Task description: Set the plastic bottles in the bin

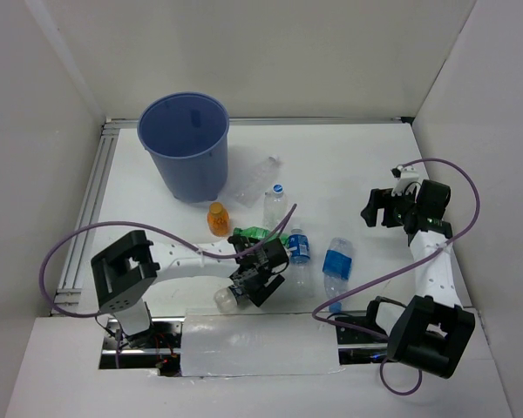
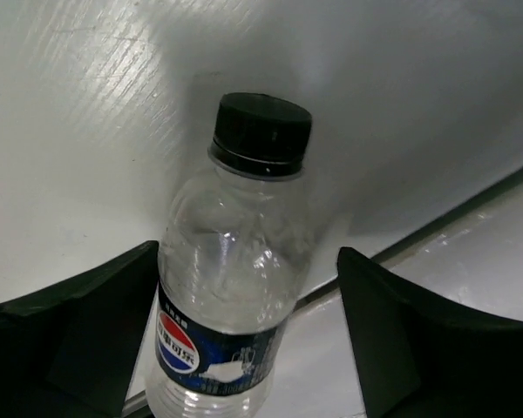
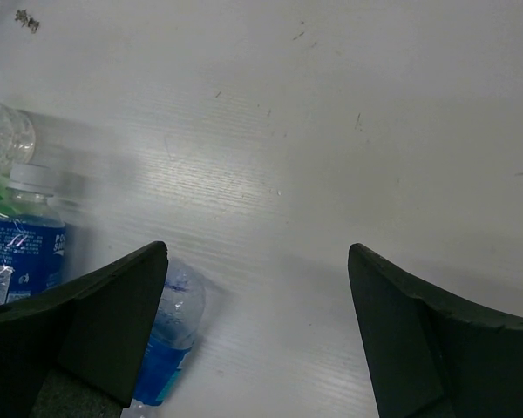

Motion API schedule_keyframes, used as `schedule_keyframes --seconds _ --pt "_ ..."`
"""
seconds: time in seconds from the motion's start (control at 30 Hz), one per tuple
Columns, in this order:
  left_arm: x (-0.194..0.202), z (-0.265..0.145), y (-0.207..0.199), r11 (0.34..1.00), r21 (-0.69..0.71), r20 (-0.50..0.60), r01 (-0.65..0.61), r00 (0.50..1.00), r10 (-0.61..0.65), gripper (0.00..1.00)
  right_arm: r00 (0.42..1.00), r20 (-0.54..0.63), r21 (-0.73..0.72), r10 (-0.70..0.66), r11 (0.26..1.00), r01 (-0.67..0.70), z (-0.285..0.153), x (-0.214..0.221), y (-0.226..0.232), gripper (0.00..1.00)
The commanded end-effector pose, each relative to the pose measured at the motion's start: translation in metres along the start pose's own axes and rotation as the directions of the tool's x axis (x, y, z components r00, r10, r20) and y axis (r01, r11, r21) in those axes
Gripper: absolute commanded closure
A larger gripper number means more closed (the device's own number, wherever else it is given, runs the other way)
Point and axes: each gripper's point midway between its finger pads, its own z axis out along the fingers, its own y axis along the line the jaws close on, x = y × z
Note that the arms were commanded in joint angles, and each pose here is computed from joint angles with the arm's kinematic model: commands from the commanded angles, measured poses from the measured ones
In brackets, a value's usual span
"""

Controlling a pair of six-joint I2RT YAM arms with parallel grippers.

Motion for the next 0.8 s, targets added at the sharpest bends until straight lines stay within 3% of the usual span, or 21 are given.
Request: schedule_keyframes --seconds 0.0,0.07,0.1,0.13,0.23,0.27,0.37,0.43,0.5,0.57,0.6,0.63,0.73,0.77 --pt "0.010 0.009 0.008 0.997 -0.073 -0.029 0.013 0.999 -0.015 0.12 0.999 0.027 -0.007 -0.037 0.999 0.037 -0.003 -0.011 0.001 0.09" --pt "0.008 0.002 0.008 0.997 -0.067 -0.013 0.027 1.000 -0.028 0.22 0.998 0.027 -0.007 -0.056 0.998 0.057 -0.003 -0.011 0.000 0.11" --pt "0.007 -0.003 0.005 0.998 -0.056 0.005 0.021 1.000 -0.020 0.31 0.998 0.030 -0.015 -0.057 0.998 0.057 -0.003 -0.012 0.001 0.18" --pt "-0.001 -0.011 0.004 0.998 -0.051 0.040 0.036 0.999 -0.034 0.46 0.997 0.034 -0.030 -0.067 0.997 0.068 -0.003 -0.013 0.004 0.24" --pt "-0.030 -0.057 -0.004 0.999 0.010 0.169 0.051 0.984 -0.052 0.68 0.996 0.019 -0.093 -0.083 0.992 0.084 -0.002 -0.006 0.013 0.51" --pt "-0.041 -0.072 -0.007 0.998 0.035 0.219 0.055 0.974 -0.062 0.81 0.995 0.023 -0.142 -0.095 0.985 0.098 -0.001 -0.004 0.021 0.52" --pt "-0.083 -0.149 -0.009 0.995 0.094 0.437 0.034 0.896 -0.072 0.85 0.997 0.001 -0.208 -0.074 0.975 0.073 0.002 -0.005 0.028 0.47" --pt "-0.115 -0.208 -0.006 0.992 0.119 0.592 0.042 0.799 -0.105 0.83 0.999 -0.013 -0.221 -0.038 0.975 0.034 0.005 -0.014 0.026 0.40" --pt "-0.147 -0.274 0.016 0.988 0.116 0.750 0.098 0.644 -0.152 0.80 0.997 -0.076 -0.247 0.012 0.969 -0.031 0.012 -0.013 0.024 0.26" --pt "-0.167 -0.316 0.058 0.973 0.112 0.841 0.204 0.501 -0.202 0.78 0.982 -0.179 -0.278 0.063 0.954 -0.112 0.022 0.000 0.030 0.21" --pt "-0.175 -0.334 0.078 0.958 0.124 0.875 0.260 0.426 -0.229 0.75 0.979 -0.191 -0.283 0.074 0.951 -0.127 0.024 -0.007 0.030 0.19" --pt "-0.189 -0.363 0.095 0.939 0.170 0.917 0.298 0.302 -0.261 0.73 0.972 -0.220 -0.297 0.082 0.944 -0.147 0.027 -0.005 0.035 0.17" --pt "-0.198 -0.406 0.177 0.855 0.197 0.960 0.480 0.085 -0.269 0.68 0.944 -0.309 -0.314 0.113 0.925 -0.213 0.036 0.003 0.047 0.15" --pt "-0.199 -0.415 0.217 0.800 0.214 0.964 0.561 0.013 -0.267 0.66 0.934 -0.337 -0.310 0.120 0.923 -0.230 0.036 0.006 0.051 0.15"
